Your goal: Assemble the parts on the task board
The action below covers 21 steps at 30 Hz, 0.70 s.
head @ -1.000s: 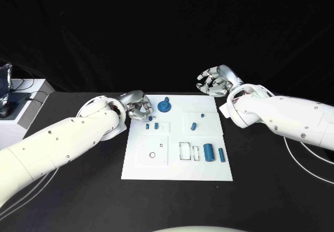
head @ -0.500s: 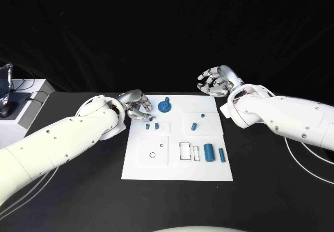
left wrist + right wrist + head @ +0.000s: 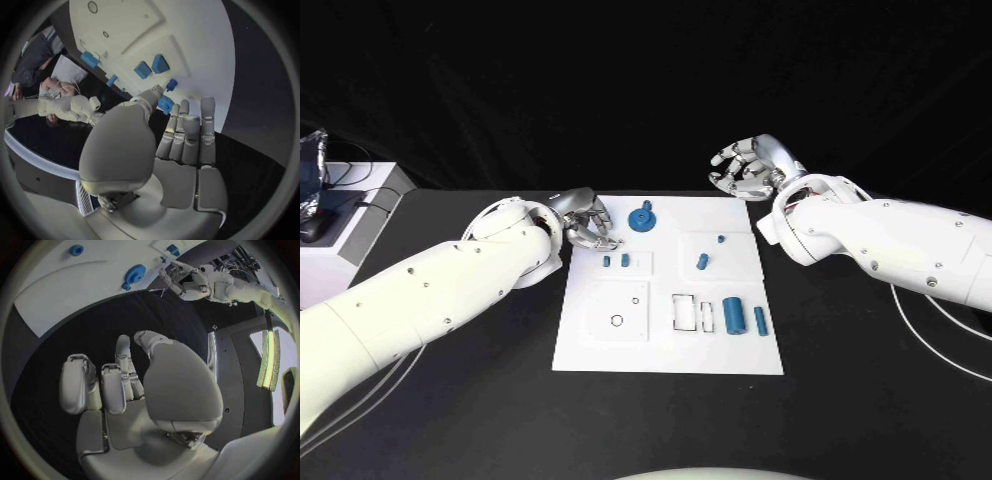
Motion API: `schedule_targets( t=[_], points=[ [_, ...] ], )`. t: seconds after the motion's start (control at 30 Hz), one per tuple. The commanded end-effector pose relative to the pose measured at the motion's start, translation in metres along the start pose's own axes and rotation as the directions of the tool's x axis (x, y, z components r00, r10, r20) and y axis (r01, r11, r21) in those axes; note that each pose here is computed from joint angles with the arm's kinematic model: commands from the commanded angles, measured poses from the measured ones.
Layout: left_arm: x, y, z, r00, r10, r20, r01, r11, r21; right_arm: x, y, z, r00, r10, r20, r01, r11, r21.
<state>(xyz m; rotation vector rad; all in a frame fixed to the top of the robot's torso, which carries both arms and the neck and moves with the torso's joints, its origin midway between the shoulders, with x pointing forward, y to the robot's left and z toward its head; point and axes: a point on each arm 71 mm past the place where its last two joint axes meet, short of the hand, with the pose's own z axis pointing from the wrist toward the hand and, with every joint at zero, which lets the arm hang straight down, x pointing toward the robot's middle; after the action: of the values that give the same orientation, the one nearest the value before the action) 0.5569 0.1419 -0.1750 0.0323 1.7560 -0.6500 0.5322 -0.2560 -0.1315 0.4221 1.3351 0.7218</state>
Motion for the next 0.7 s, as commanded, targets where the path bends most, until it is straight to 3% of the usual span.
schedule_targets(
  t=[0.03, 0.7],
  points=[
    [0.0020, -0.0010, 0.0020, 1.000, 0.024, -0.009, -0.024, 1.000, -0.015, 0.001, 0.001, 0.000, 1.000, -0.007, -0.008, 0.007, 1.000, -0.013],
    [0.0129, -0.0080, 0.0070, 0.998, 0.029, -0.054, -0.029, 1.000, 0.008, 0.001, 0.002, 0.000, 1.000, -0.007, -0.009, 0.007, 1.000, -0.014]
  ],
)
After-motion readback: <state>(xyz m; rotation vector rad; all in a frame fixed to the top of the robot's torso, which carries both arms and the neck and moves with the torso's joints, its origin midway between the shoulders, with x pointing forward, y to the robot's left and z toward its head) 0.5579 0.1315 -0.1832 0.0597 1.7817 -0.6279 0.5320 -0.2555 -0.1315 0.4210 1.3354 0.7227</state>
